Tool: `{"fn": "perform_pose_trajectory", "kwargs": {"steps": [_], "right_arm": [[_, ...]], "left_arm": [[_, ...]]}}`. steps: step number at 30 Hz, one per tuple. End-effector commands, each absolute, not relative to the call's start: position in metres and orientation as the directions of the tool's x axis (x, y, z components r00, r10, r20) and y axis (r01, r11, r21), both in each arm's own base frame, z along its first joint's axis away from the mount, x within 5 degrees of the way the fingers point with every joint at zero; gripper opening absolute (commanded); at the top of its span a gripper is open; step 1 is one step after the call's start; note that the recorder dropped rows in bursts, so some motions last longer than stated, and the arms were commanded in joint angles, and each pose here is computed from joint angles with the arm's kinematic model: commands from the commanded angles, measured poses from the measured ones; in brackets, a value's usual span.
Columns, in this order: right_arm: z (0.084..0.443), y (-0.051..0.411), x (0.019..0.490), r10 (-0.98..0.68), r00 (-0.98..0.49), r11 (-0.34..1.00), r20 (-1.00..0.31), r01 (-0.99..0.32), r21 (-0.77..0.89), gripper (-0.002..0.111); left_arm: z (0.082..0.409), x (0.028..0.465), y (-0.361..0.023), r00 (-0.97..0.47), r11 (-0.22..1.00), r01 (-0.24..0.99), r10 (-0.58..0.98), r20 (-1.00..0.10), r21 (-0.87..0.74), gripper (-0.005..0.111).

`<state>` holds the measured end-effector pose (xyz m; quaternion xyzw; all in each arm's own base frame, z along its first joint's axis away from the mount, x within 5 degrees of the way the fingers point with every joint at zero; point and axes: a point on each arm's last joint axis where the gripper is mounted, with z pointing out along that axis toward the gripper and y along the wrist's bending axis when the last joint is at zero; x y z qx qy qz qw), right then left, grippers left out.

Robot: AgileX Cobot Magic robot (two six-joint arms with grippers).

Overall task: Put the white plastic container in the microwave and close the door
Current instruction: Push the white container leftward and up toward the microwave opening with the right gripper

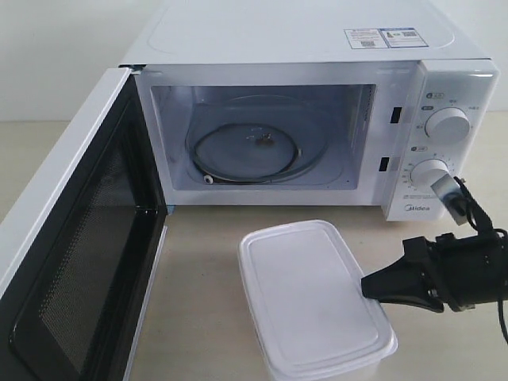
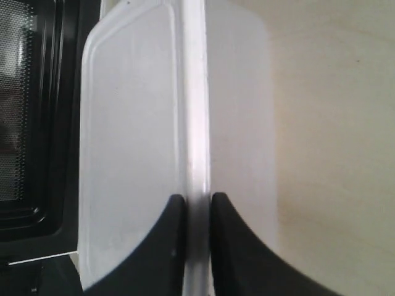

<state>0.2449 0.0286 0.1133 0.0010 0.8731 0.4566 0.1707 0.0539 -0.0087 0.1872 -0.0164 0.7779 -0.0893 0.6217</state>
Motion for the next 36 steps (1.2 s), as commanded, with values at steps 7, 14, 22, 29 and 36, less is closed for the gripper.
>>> {"fn": "perform_pose_trajectory", "kwargs": {"steps": [7,14,22,29,36], "right_arm": [[0.130,0.037,0.247,0.205,-0.912,0.430,-0.355,-0.242,0.870,0.000],[0.125,0.037,0.234,0.375,-0.836,0.425,-0.400,-0.229,0.876,0.000],[0.112,0.031,0.211,0.580,-0.733,0.459,-0.356,-0.068,0.886,0.000],[0.109,0.040,0.203,0.573,-0.742,0.465,-0.348,-0.055,0.883,0.000],[0.110,0.077,0.209,0.635,-0.685,0.465,-0.358,-0.030,0.885,0.000]], "left_arm": [[0.186,0.054,-0.009,-0.227,0.983,0.080,-0.146,-0.963,-0.168,0.004],[0.186,0.054,-0.009,-0.227,0.983,0.080,-0.146,-0.963,-0.168,0.004],[0.186,0.054,-0.009,-0.227,0.983,0.080,-0.146,-0.963,-0.168,0.004],[0.186,0.054,-0.009,-0.227,0.983,0.080,-0.146,-0.963,-0.168,0.004],[0.186,0.054,-0.009,-0.227,0.983,0.080,-0.146,-0.963,-0.168,0.004]]}}
